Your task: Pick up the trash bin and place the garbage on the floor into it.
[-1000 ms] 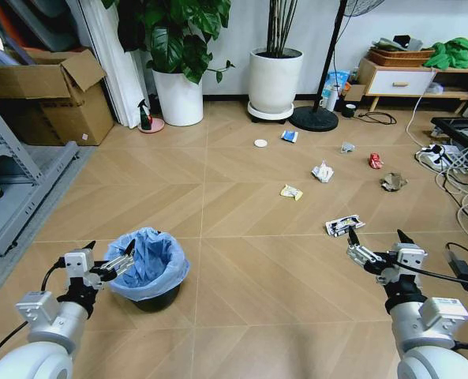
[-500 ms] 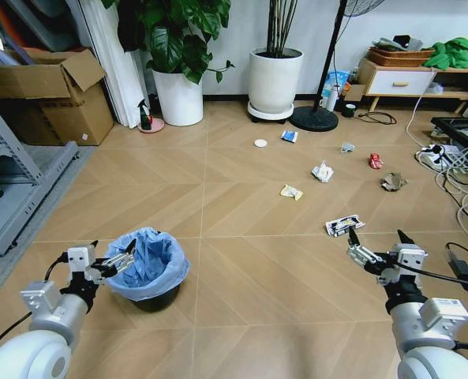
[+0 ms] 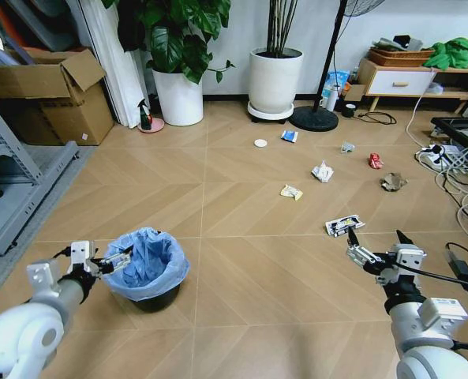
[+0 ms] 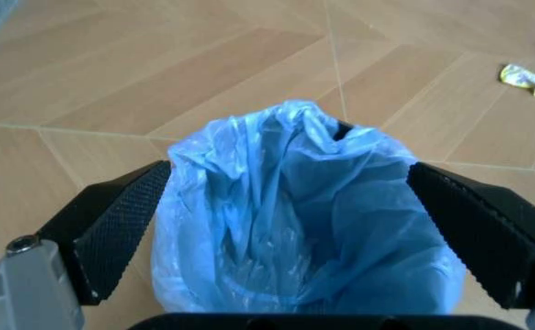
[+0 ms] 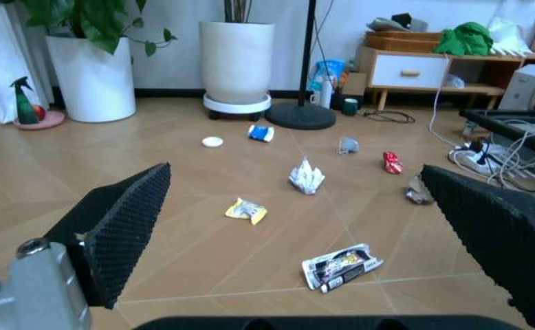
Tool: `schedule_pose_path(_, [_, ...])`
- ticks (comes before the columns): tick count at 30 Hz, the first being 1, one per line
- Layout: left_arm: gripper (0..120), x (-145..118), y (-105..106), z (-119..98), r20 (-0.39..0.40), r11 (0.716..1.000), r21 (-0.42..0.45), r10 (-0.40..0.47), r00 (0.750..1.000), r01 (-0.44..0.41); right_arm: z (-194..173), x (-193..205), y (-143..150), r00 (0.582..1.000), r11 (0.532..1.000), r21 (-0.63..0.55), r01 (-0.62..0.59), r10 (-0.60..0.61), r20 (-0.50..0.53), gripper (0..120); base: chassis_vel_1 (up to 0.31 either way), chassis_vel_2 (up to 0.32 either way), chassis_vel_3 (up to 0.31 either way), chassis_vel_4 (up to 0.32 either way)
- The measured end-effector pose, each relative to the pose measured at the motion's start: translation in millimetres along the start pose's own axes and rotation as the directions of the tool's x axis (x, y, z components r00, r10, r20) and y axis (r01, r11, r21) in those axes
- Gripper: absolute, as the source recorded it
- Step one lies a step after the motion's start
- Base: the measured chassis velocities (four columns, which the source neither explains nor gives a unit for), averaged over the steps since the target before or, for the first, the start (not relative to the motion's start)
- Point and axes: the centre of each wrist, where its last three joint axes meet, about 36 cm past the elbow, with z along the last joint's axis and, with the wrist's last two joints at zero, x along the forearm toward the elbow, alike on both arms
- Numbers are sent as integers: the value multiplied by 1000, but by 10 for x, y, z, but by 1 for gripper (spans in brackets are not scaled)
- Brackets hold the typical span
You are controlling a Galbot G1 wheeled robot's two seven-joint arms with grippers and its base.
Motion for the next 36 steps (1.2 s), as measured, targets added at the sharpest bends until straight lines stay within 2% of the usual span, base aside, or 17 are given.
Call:
schedule_pose_path(3, [100, -111, 80, -76, -36, 1000, 7, 2, 999, -1, 12, -2, -3, 1000, 1000, 1, -1, 1, -1, 100, 0, 0, 0, 0])
schedule_pose_path(13, [100, -508, 227, -199, -71, 1000, -9, 19, 997, -20, 46, -11, 10, 1000, 1000, 3, 5, -5, -10, 100, 0, 0, 0, 0])
schedule_pose_path(15, [100, -641, 316, -185, -96, 999, -25, 22, 995, -25, 53, -9, 5, 1000, 1000, 5, 5, -5, -10, 100, 0, 0, 0, 0])
schedule_pose_path(26, [100, -926, 604, -184, -154, 999, -33, 17, 988, -22, 80, -17, -3, 1000, 1000, 3, -1, 1, -10, 100, 0, 0, 0, 0])
schedule_pose_path(36, [100, -1064, 717, -66, -201, 999, -33, 20, 979, -27, 96, -17, -9, 1000, 1000, 1, -8, 8, -9, 100, 0, 0, 0, 0])
